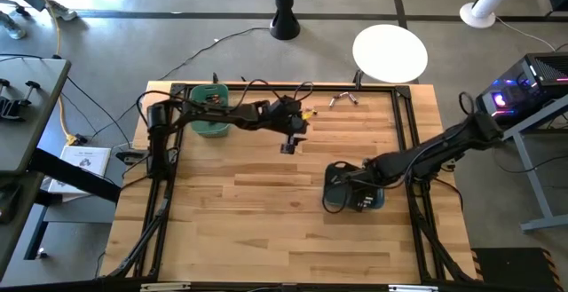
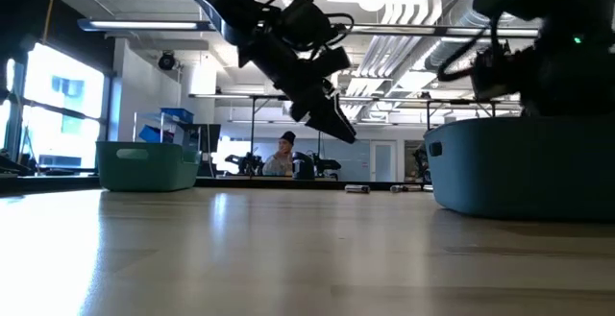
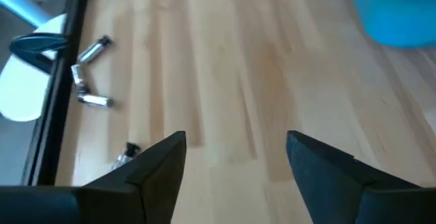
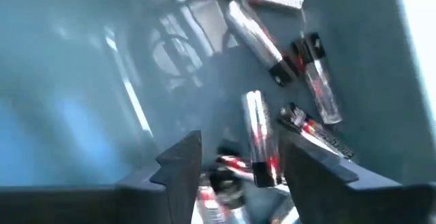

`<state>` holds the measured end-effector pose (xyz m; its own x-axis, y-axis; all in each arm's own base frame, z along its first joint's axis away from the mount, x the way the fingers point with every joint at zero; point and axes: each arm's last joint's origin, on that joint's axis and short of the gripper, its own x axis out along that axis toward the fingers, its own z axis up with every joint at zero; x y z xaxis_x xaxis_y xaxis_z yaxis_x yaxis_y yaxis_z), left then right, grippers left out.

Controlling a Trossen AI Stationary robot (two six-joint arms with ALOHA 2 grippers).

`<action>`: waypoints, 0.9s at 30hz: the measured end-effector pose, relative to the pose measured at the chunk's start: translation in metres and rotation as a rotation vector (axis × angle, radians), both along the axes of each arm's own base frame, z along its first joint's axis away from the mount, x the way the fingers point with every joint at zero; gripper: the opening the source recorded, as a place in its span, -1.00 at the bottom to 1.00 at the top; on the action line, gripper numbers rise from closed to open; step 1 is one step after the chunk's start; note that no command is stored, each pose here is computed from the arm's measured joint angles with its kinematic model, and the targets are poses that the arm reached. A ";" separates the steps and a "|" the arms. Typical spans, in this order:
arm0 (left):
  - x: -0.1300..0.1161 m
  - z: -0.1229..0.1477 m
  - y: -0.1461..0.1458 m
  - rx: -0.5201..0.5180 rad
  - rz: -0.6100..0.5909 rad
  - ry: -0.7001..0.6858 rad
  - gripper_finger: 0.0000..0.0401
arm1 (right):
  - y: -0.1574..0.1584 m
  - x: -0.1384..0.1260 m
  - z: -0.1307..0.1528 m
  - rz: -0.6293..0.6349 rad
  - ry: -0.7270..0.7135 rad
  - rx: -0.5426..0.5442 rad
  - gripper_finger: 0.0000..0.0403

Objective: Sort batteries
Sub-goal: Put the silver battery into the blue bin

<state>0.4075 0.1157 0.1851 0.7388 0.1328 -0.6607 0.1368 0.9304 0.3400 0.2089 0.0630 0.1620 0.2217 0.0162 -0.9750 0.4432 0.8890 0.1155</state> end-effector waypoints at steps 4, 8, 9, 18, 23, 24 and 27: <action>0.006 0.003 0.010 -0.035 0.057 -0.025 0.25 | 0.003 0.008 0.026 -0.012 -0.003 0.033 -0.04; 0.000 0.009 0.013 -0.076 0.136 0.010 0.25 | 0.005 0.019 0.059 -0.008 -0.084 -0.035 -0.03; -0.003 0.013 0.013 -0.079 0.163 0.026 0.24 | 0.004 0.023 0.066 -0.003 -0.123 -0.090 -0.03; -0.076 -0.003 0.008 -0.200 0.307 0.012 0.19 | -0.066 0.067 0.083 -0.108 -0.459 -0.508 -0.03; -0.123 -0.009 -0.014 -0.260 0.386 -0.116 0.19 | -0.133 0.089 0.056 -0.161 -0.486 -0.503 -0.03; -0.131 -0.008 -0.020 -0.278 0.394 -0.147 0.19 | -0.147 0.093 0.049 -0.182 -0.464 -0.499 -0.03; -0.153 -0.007 -0.036 -0.351 0.405 -0.232 0.19 | -0.186 0.102 0.027 -0.241 -0.377 -0.473 -0.03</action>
